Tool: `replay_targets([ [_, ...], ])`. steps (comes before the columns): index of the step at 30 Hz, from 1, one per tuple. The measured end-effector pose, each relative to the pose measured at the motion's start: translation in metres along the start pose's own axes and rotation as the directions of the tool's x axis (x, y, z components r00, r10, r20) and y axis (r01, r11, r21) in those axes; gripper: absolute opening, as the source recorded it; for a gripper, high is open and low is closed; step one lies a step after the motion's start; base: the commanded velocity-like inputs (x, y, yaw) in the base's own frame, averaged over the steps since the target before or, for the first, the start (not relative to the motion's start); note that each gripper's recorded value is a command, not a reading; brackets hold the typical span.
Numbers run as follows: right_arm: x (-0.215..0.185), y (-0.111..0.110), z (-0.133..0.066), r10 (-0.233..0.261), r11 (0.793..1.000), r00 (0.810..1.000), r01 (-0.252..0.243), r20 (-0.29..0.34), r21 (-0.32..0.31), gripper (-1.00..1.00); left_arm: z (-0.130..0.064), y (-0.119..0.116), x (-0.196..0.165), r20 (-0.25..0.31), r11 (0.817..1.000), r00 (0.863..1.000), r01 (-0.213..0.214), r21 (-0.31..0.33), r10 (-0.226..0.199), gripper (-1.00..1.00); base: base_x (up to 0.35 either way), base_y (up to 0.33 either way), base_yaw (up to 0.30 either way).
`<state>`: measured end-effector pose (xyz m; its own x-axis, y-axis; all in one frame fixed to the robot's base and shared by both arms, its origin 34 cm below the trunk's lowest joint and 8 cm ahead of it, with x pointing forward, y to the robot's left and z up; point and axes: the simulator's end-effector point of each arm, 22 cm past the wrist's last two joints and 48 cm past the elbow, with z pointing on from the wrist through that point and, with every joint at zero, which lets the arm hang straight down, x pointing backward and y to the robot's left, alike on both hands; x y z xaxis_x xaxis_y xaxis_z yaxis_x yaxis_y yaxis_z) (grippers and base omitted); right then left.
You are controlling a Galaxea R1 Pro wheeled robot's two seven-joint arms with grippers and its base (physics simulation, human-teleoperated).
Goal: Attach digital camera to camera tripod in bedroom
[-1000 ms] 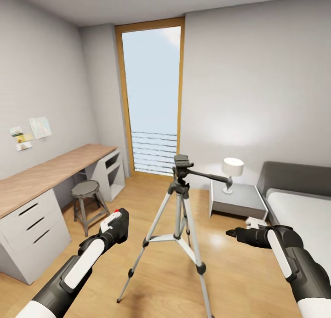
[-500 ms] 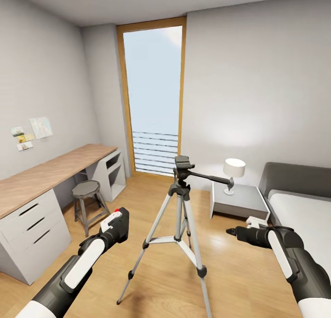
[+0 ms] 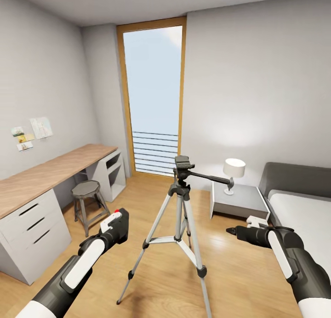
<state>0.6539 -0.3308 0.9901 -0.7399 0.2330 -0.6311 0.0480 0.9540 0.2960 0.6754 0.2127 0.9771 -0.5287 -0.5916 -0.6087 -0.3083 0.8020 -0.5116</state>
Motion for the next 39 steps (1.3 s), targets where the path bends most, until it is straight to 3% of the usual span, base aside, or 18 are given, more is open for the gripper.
replay_targets([
  [7, 0.015, -0.011, 0.007, 0.017, 1.0, 0.999, -0.017, -0.042, 0.015, 1.0, 0.009, 0.026, 0.017, -0.042, 0.998, 0.999, 0.003, -0.06, -0.005, -1.0, 0.0, 0.0, 0.0],
  [12, 0.056, -0.033, 0.022, 0.051, 0.997, 0.988, -0.043, -0.144, 0.059, 1.0, 0.02, 0.071, 0.045, -0.107, 0.987, 0.994, -0.003, -0.16, -0.015, -1.0, 0.0, 0.0, 0.0],
  [15, 0.093, -0.053, 0.032, 0.072, 0.993, 0.971, -0.049, -0.229, 0.106, 1.0, 0.024, 0.107, 0.066, -0.153, 0.972, 0.988, -0.008, -0.237, -0.029, -1.0, 0.0, 0.0, 0.0],
  [16, 0.139, -0.084, 0.04, 0.069, 0.984, 0.948, -0.014, -0.311, 0.177, 1.0, 0.026, 0.133, 0.088, -0.189, 0.956, 0.981, -0.009, -0.293, -0.048, -1.0, 0.0, 0.0, 0.0],
  [17, 0.185, -0.1, 0.045, 0.101, 0.978, 0.914, -0.018, -0.393, 0.207, 1.0, 0.02, 0.19, 0.125, -0.259, 0.911, 0.963, -0.035, -0.41, -0.08, -1.0, 0.0, 0.0, 0.0],
  [18, 0.207, -0.116, 0.047, 0.094, 0.973, 0.907, 0.003, -0.41, 0.23, 1.0, 0.008, 0.232, 0.16, -0.315, 0.867, 0.942, -0.058, -0.494, -0.117, -1.0, 0.0, 0.0, 0.0],
  [21, 0.25, -0.137, 0.049, 0.083, 0.967, 0.896, 0.034, -0.436, 0.253, 1.0, -0.002, 0.251, 0.192, -0.363, 0.846, 0.92, -0.076, -0.528, -0.144, -1.0, 0.0, 0.0, 0.0],
  [22, 0.276, -0.148, 0.049, 0.063, 0.964, 0.895, 0.059, -0.442, 0.259, 1.0, -0.011, 0.264, 0.218, -0.397, 0.83, 0.902, -0.086, -0.551, -0.17, -1.0, 0.0, 0.0, 0.0],
  [24, 0.306, -0.156, 0.047, 0.044, 0.962, 0.892, 0.083, -0.451, 0.258, 1.0, -0.022, 0.277, 0.243, -0.431, 0.816, 0.881, -0.099, -0.57, -0.194, -1.0, 0.0, 0.0, 0.0],
  [25, 0.325, -0.16, 0.046, 0.009, 0.962, 0.895, 0.114, -0.446, 0.249, 1.0, -0.033, 0.288, 0.265, -0.456, 0.806, 0.864, -0.108, -0.581, -0.213, -1.0, 0.0, 0.0, 0.0],
  [27, 0.331, -0.161, 0.048, -0.052, 0.96, 0.911, 0.159, -0.41, 0.231, 1.0, -0.045, 0.299, 0.289, -0.484, 0.805, 0.847, -0.125, -0.581, -0.218, -1.0, 0.0, 0.0, 0.0],
  [29, 0.331, -0.16, 0.049, -0.088, 0.958, 0.916, 0.186, -0.391, 0.22, 1.0, -0.049, 0.302, 0.298, -0.498, 0.815, 0.845, -0.14, -0.563, -0.198, -1.0, 0.0, 0.0, 0.0],
  [31, 0.341, -0.159, 0.048, -0.119, 0.956, 0.915, 0.211, -0.386, 0.206, 1.0, -0.046, 0.301, 0.302, -0.506, 0.837, 0.848, -0.159, -0.524, -0.155, -1.0, 0.0, 0.0, 0.0],
  [33, 0.373, -0.16, 0.038, -0.131, 0.954, 0.9, 0.228, -0.415, 0.193, 1.0, -0.042, 0.299, 0.303, -0.51, 0.861, 0.856, -0.193, -0.47, -0.087, -1.0, 0.0, 0.0, 0.0],
  [35, 0.407, -0.163, 0.024, -0.124, 0.953, 0.882, 0.233, -0.455, 0.192, 1.0, -0.046, 0.304, 0.309, -0.511, 0.869, 0.859, -0.223, -0.442, -0.04, -1.0, 0.0, 0.0, 0.0],
  [39, 0.431, -0.166, 0.013, -0.112, 0.953, 0.867, 0.233, -0.486, 0.196, 1.0, -0.069, 0.326, 0.336, -0.535, 0.86, 0.844, -0.252, -0.443, -0.028, -1.0, 0.0, 0.0, 0.0],
])
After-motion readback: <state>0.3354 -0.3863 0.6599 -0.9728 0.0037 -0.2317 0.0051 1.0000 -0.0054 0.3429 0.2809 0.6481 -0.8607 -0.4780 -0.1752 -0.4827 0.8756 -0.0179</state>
